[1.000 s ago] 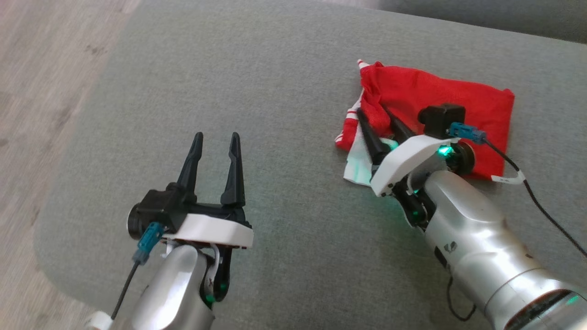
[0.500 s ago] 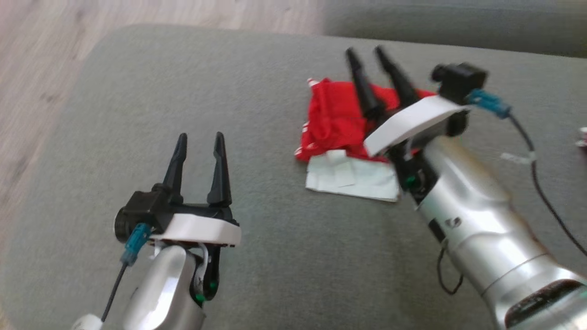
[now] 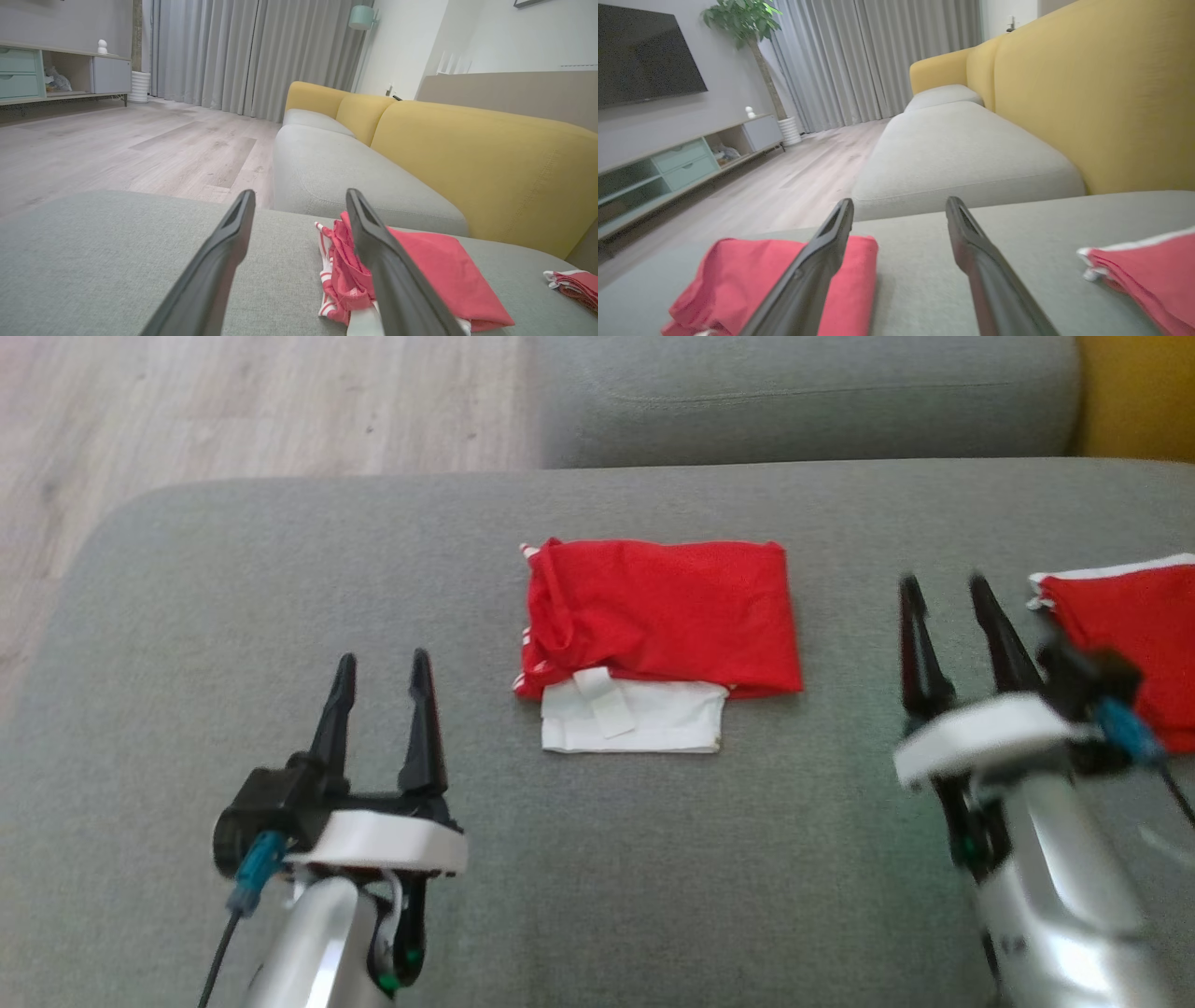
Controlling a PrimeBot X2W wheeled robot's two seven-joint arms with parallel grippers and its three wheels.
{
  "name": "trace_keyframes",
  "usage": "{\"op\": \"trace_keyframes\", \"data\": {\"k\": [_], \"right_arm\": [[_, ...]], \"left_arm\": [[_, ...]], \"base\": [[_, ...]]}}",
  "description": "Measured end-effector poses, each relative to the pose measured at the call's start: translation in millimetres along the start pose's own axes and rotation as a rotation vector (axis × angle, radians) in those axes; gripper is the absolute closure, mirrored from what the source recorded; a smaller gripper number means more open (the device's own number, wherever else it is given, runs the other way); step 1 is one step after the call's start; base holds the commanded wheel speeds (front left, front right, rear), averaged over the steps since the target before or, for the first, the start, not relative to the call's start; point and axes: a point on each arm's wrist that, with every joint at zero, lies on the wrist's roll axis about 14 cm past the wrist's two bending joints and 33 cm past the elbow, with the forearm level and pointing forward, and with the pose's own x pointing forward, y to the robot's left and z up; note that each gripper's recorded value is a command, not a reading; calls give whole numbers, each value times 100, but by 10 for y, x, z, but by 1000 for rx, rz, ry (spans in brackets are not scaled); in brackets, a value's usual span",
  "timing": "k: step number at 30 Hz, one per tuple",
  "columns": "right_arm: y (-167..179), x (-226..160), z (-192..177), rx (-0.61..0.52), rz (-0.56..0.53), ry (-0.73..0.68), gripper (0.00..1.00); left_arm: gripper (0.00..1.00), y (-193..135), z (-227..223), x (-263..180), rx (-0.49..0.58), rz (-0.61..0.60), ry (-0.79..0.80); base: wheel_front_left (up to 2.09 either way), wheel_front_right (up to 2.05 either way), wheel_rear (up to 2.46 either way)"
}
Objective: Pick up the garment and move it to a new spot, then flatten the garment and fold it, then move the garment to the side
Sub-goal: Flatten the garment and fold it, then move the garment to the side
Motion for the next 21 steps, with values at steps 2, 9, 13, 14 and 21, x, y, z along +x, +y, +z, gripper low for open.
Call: {"op": "trace_keyframes", "data": {"k": [2,9,13,14,21], "right_arm": [[-157,-175,-58,-31,-45,8,0],[-445,-635,-221,-56,-148,30,0],[-420,-695,-277,-14,-152,35,0],[-412,-687,-271,-9,-150,31,0],[-384,-586,-337,-6,-135,45,0]], "left_arm": [[0,4,-29,-9,-4,0,7],[0,21,-213,-48,-9,4,59],[0,25,-280,-37,-12,5,77],[0,26,-289,-34,-13,4,80],[0,75,-377,-11,-15,15,103]], "base": [[0,0,0],[0,0,0],[0,0,0],[0,0,0],[0,0,0]]}}
